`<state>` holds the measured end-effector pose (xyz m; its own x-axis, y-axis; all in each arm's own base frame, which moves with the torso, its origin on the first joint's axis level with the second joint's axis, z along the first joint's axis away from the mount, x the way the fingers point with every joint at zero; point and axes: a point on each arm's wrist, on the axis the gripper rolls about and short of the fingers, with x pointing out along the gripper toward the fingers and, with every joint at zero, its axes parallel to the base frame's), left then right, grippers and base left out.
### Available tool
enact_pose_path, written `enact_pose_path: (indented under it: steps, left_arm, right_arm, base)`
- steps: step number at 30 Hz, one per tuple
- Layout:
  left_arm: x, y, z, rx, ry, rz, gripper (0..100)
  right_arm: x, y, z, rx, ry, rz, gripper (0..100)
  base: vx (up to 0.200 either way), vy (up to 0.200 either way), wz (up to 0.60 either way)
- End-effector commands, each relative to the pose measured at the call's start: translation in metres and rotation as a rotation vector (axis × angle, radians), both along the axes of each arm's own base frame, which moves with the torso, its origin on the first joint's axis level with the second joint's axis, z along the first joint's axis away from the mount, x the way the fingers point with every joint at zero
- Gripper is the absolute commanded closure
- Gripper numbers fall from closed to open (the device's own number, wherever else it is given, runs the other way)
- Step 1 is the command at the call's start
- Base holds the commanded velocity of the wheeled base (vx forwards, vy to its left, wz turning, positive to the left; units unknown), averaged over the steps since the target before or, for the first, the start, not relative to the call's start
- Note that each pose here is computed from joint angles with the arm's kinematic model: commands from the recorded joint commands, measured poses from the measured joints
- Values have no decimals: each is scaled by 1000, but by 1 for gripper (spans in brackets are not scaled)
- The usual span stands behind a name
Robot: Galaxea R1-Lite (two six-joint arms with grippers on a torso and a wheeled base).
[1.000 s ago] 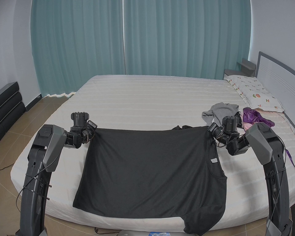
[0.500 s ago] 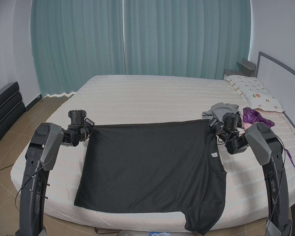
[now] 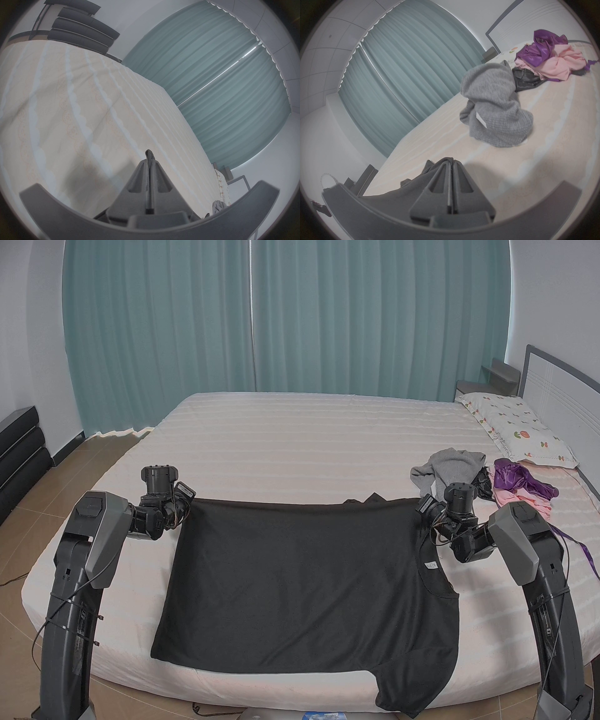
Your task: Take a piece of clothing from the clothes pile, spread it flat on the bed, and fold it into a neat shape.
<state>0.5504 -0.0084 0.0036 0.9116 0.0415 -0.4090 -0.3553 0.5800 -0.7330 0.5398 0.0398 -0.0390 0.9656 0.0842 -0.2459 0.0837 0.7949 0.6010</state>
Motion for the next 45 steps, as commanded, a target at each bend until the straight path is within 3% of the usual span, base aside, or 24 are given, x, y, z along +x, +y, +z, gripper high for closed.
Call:
enact_pose_path:
  steps: [1,2,6,11,18,23,26,35,42,45]
  left_arm:
    - [0,-2,-9,6,17,-7,100]
    - [0,-2,-10,4,20,-10,0]
    - [0,-4,-12,3,22,-16,0]
    - [-1,-2,-9,3,23,-5,0]
    - [-29,12,28,-8,58,27,0]
    - [-86,13,54,-49,157,-21,0]
    - [-105,13,57,-62,180,-40,0]
    - [-209,8,73,-102,249,-109,0]
    - [-251,6,73,-139,304,-163,0]
    - [-263,5,64,-178,353,-203,0]
  right_arm:
    - [0,1,-17,-4,34,3,0]
    - [0,2,-17,-3,35,6,0]
    - [0,2,-12,0,26,5,0]
    - [-12,-5,22,4,11,-5,0]
    - [-50,-25,47,29,100,-33,0]
    - [-132,-20,73,134,194,38,0]
    - [-160,-15,78,136,223,63,0]
    - [-259,12,86,100,373,156,0]
    - [-275,11,88,125,393,155,0]
    - [-276,8,82,205,437,131,0]
  base:
    - [0,0,0]
    - [0,0,0]
    - [0,0,0]
    - [0,0,0]
    - [0,0,0]
    - [0,0,0]
    - [0,0,0]
    - [0,0,0]
    - [0,0,0]
    - [-133,0,0]
